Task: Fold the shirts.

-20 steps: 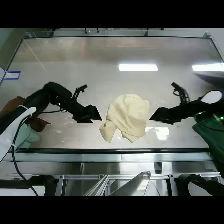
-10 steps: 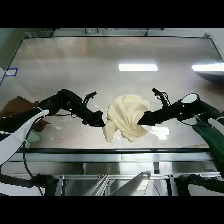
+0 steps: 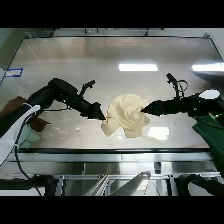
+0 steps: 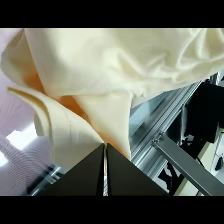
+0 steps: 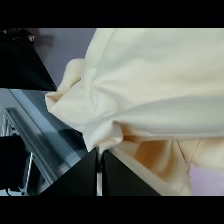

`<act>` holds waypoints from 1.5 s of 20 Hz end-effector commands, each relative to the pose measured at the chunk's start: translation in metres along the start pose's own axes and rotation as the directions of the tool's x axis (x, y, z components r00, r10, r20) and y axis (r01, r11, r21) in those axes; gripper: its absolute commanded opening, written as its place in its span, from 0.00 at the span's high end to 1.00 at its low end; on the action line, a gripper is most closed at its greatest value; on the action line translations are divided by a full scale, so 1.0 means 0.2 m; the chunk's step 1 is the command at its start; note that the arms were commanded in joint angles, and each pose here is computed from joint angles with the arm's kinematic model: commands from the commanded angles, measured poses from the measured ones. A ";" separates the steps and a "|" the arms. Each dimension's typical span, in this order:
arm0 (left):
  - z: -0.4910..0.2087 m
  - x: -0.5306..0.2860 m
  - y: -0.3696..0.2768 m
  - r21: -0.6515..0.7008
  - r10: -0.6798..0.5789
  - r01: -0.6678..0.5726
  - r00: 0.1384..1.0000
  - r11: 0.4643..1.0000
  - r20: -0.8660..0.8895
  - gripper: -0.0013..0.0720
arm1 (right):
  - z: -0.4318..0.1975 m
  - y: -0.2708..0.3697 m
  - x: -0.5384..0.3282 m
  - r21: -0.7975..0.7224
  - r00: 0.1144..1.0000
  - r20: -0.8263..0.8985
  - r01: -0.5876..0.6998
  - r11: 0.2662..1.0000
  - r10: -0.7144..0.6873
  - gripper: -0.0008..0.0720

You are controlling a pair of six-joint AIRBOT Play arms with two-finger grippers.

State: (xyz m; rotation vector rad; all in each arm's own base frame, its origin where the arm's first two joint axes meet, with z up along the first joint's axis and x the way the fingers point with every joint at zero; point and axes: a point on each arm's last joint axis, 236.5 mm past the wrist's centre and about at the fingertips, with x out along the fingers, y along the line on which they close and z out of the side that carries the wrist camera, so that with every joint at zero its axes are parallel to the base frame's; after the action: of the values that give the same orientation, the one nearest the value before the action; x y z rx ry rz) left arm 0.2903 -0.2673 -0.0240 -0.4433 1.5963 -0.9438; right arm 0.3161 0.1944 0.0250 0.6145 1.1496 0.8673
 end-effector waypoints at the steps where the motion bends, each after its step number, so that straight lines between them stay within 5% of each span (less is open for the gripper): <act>1: 0.02 -0.09 -0.06 0.023 -0.013 0.012 0.999 1.000 0.043 0.94 | 0.06 0.07 -0.08 -0.017 0.997 0.070 -0.010 1.000 0.012 0.97; 8: -0.01 -0.71 -0.35 0.176 -0.016 -0.035 0.960 0.984 0.281 0.94 | 0.38 0.57 -0.68 -0.222 0.896 0.408 -0.088 0.971 0.175 0.97; 13: -0.21 -1.61 -0.92 0.309 0.029 -0.409 0.641 0.859 0.767 0.94 | 0.36 1.39 -1.45 -0.535 0.609 0.711 0.144 0.832 0.352 0.96; 15: -0.37 -1.77 -1.16 0.310 0.007 -0.545 0.503 0.779 0.864 0.94 | 0.21 1.62 -1.48 -0.592 0.581 0.722 0.240 0.769 0.376 0.96; 17: -0.47 -1.80 -1.31 0.326 -0.019 -0.610 0.453 0.723 0.891 0.94 | 0.13 1.68 -1.44 -0.605 0.589 0.721 0.276 0.747 0.366 0.97; 20: -0.42 -1.73 -1.25 0.359 -0.019 -0.557 0.524 0.749 0.852 0.94 | 0.17 1.49 -1.36 -0.496 0.644 0.729 0.265 0.827 0.231 0.96; 23: -0.26 -1.42 -1.05 0.417 -0.038 -0.375 0.704 0.828 0.709 0.94 | 0.21 1.29 -1.17 -0.445 0.744 0.630 0.111 0.889 0.222 0.96; 25: -0.15 -1.15 -0.91 0.410 -0.053 -0.251 0.797 0.877 0.601 0.94 | 0.25 1.13 -0.91 -0.390 0.815 0.528 -0.017 0.921 0.238 0.97; 30: 0.02 -0.53 -0.48 0.284 -0.019 -0.087 0.936 0.955 0.352 0.94 | 0.23 0.74 0.11 -0.251 0.974 0.185 -0.086 0.964 0.135 0.96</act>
State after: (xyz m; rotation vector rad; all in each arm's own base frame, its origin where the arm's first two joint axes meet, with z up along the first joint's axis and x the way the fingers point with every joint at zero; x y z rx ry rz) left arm 0.3004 -0.2236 0.1957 -0.3145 0.9286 -0.9812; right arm 0.3127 0.2238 0.2407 0.6155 0.6046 0.9742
